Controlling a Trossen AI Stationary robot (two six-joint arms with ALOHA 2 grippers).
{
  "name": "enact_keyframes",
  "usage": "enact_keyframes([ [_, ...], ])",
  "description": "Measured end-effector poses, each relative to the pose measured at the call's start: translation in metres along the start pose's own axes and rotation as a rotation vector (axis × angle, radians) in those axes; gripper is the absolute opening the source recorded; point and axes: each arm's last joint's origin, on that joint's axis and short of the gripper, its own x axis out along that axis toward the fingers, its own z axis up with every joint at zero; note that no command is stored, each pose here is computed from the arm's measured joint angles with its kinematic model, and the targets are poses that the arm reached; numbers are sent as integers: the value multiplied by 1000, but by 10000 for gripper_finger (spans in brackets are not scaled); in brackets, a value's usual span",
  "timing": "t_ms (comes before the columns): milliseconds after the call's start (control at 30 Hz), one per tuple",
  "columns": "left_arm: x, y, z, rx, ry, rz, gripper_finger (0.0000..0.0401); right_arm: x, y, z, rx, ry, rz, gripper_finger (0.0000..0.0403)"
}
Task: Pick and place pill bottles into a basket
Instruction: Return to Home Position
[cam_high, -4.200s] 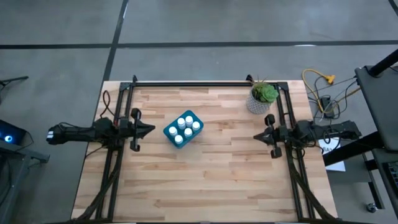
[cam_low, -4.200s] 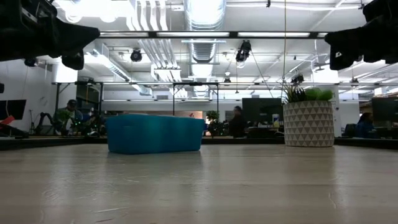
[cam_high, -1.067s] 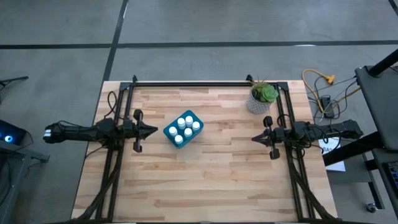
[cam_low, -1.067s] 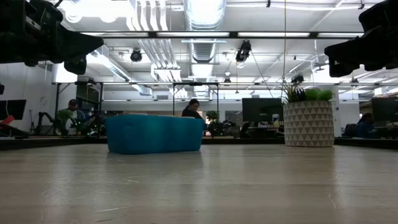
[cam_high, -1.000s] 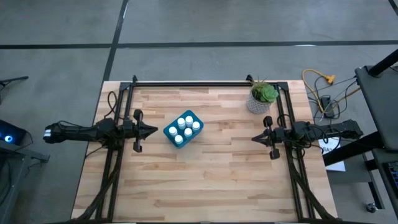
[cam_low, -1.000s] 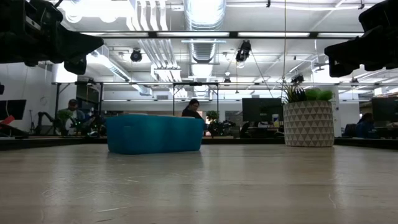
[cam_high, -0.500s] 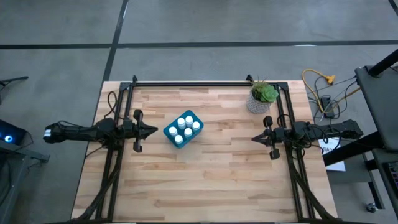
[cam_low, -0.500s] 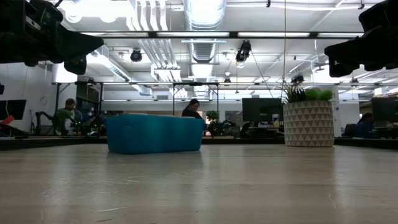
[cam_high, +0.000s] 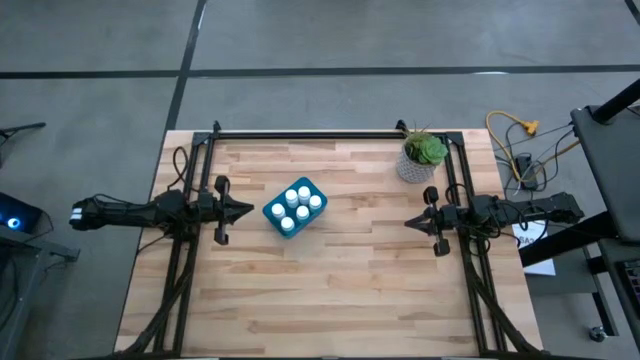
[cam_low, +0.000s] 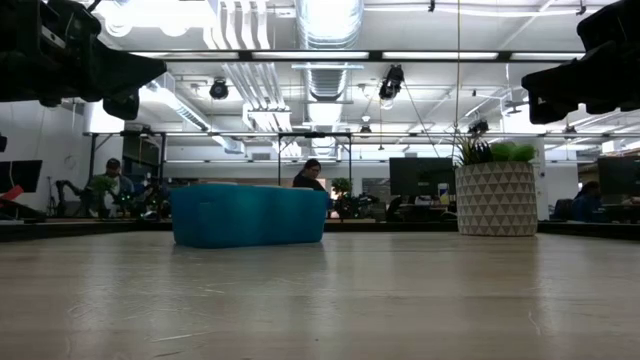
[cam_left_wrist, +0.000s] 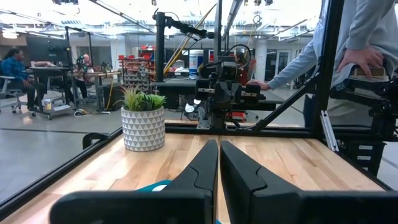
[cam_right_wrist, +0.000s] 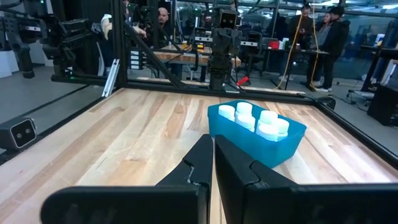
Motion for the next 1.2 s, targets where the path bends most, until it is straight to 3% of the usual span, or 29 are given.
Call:
enact_keyframes([
  [1200,0,0,0,0,1,0,0,0,0,0,-5,0,0,9],
])
